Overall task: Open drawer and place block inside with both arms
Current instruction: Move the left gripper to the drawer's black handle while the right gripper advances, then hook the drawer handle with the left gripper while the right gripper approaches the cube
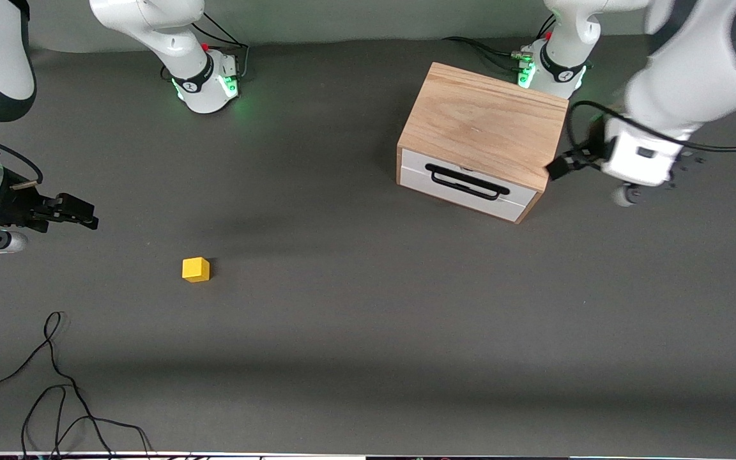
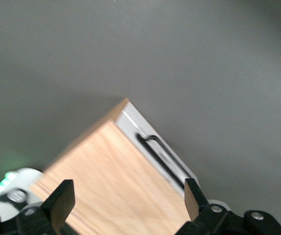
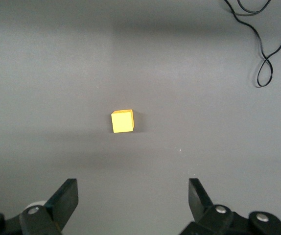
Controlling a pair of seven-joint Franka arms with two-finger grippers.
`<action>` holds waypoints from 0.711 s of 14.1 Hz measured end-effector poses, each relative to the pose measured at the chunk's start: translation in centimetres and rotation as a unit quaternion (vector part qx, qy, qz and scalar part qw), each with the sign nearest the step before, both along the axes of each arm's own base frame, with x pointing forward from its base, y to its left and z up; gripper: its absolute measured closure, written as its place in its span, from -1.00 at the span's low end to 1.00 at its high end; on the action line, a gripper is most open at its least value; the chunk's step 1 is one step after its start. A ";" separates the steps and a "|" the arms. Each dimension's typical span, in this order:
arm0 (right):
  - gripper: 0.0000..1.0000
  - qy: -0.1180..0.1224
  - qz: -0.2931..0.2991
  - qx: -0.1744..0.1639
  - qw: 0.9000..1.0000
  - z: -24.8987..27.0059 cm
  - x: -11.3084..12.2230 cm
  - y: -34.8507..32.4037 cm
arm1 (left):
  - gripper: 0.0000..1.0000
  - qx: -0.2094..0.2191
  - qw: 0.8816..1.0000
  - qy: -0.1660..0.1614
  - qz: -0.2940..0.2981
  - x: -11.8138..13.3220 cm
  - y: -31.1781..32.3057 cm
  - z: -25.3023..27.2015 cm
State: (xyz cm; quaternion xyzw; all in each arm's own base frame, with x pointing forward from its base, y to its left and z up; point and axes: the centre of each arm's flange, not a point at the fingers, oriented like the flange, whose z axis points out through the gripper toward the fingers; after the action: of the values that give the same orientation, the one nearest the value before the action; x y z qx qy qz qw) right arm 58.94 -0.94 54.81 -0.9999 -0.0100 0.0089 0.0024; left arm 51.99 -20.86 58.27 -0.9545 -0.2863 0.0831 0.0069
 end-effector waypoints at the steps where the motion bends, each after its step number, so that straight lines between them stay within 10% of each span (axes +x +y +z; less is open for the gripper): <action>1: -1.00 -0.001 0.002 0.000 1.000 -0.3 0.3 0.2 | -1.00 0.005 0.999 -0.003 0.042 -0.6 -2.5 -0.1; 5: -1.00 0.009 0.015 -0.001 1.000 -2.6 1.3 1.8 | -1.00 0.023 0.984 0.003 0.178 -2.7 -10.4 -0.9; 10: -1.00 0.013 0.014 -0.003 1.000 -4.5 2.3 1.7 | -1.00 0.066 0.974 0.050 0.211 -2.7 -12.0 -5.3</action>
State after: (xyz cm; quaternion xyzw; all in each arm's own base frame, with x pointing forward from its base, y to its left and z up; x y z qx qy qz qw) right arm 61.20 0.81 50.30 -0.9995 -0.0239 0.0223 -0.0006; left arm 49.28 -32.82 52.97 -0.8646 -0.4855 0.1110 0.0660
